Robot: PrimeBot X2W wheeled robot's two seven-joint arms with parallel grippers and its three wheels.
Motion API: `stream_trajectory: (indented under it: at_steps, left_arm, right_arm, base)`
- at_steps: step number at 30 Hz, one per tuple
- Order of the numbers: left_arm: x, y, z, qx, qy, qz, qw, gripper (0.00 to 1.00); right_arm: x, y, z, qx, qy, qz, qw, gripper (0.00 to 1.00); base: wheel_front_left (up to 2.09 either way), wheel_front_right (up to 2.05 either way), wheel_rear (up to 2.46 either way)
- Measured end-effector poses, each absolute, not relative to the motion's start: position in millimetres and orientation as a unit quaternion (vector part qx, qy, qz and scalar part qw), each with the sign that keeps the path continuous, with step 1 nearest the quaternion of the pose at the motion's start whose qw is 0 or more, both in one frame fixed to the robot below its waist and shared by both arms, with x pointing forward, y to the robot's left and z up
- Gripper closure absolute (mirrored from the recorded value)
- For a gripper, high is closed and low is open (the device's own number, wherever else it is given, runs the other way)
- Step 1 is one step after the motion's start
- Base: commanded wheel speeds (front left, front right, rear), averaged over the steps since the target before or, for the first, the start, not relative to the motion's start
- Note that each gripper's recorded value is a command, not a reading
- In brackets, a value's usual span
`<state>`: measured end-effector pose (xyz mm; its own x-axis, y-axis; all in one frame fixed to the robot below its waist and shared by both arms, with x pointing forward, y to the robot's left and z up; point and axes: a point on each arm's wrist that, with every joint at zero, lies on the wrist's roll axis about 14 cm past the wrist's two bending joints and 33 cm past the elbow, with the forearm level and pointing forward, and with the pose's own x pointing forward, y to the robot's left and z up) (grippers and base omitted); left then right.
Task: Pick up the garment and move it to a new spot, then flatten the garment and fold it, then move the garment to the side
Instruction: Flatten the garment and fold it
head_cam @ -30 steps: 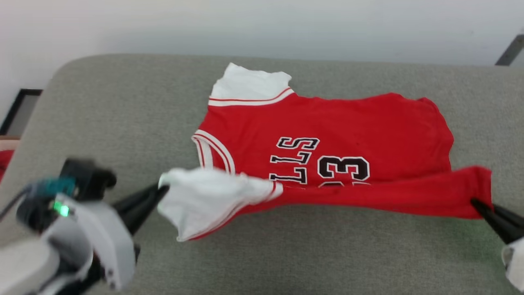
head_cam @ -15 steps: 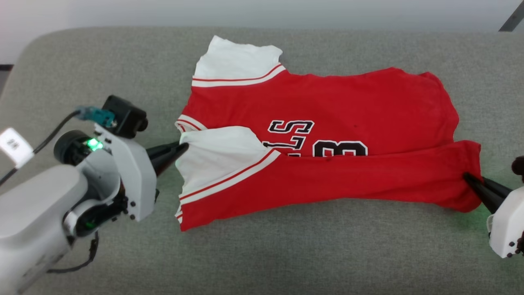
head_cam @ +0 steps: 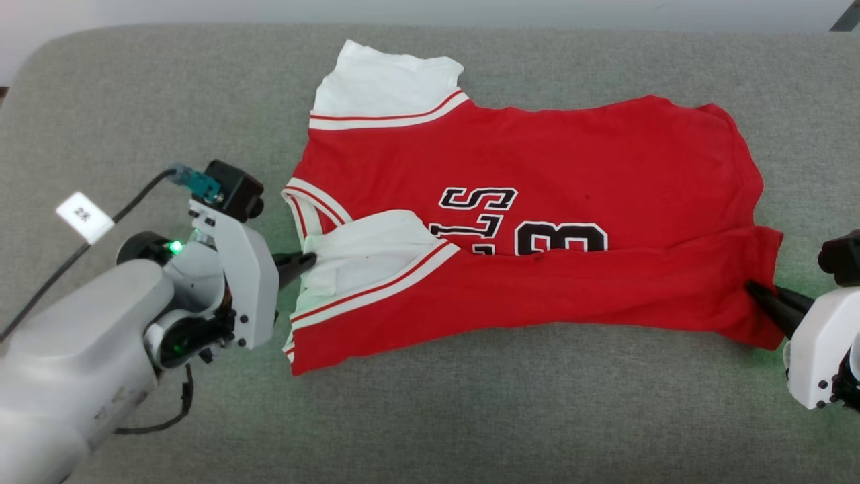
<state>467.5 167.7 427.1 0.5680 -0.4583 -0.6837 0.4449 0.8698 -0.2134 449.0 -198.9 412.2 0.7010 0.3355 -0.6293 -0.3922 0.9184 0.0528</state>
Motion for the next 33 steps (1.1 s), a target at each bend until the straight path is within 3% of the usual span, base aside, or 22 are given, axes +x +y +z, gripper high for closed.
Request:
stream_trajectory:
  at_steps: [2,4,5,6,8,10,11,12,13,14,24,33]
  left_arm:
    - [467,167,425,-0.019,0.398,-0.250,0.882,0.69]
    - [467,167,423,-0.020,0.404,-0.246,0.881,0.47]
    - [467,168,423,-0.024,0.406,-0.242,0.881,0.10]
    - [469,169,425,-0.026,0.405,-0.239,0.882,0.00]
    - [470,169,428,-0.027,0.404,-0.237,0.883,0.00]
    - [471,168,432,-0.032,0.401,-0.235,0.885,0.00]
    - [471,168,434,-0.033,0.400,-0.234,0.886,0.00]
    - [471,168,437,-0.034,0.398,-0.232,0.887,0.00]
    - [471,169,439,-0.033,0.397,-0.231,0.888,0.00]
    - [470,169,442,-0.032,0.393,-0.231,0.889,0.00]
    - [453,165,478,-0.035,0.354,-0.230,0.906,0.00]
    - [422,151,492,-0.048,0.370,-0.236,0.897,0.00]
  right_arm:
    - [448,-198,411,-0.042,0.340,0.198,0.918,1.00]
    - [449,-197,413,-0.042,0.341,0.199,0.918,1.00]
    - [449,-197,414,-0.043,0.342,0.200,0.917,1.00]
    - [450,-196,415,-0.044,0.342,0.201,0.917,0.97]
    - [449,-195,416,-0.043,0.345,0.202,0.916,0.82]
    - [450,-195,420,-0.046,0.344,0.202,0.916,0.60]
    - [451,-195,422,-0.047,0.342,0.201,0.917,0.45]
    - [451,-195,424,-0.048,0.342,0.201,0.917,0.21]
    - [451,-195,426,-0.048,0.340,0.201,0.917,0.21]
    - [451,-195,428,-0.049,0.338,0.201,0.918,0.00]
    - [449,-197,470,-0.039,0.272,0.190,0.943,0.00]
    - [438,-206,520,-0.015,0.169,0.158,0.973,0.00]
  base:
    - [0.00,0.00,0.00]
    - [0.00,0.00,0.00]
    - [0.00,0.00,0.00]
    - [0.00,0.00,0.00]
    - [0.00,0.00,0.00]
    - [0.00,0.00,0.00]
    - [0.00,0.00,0.00]
    - [0.00,0.00,0.00]
    - [0.00,0.00,0.00]
    - [0.00,0.00,0.00]
    - [0.00,0.00,0.00]
    - [0.00,0.00,0.00]
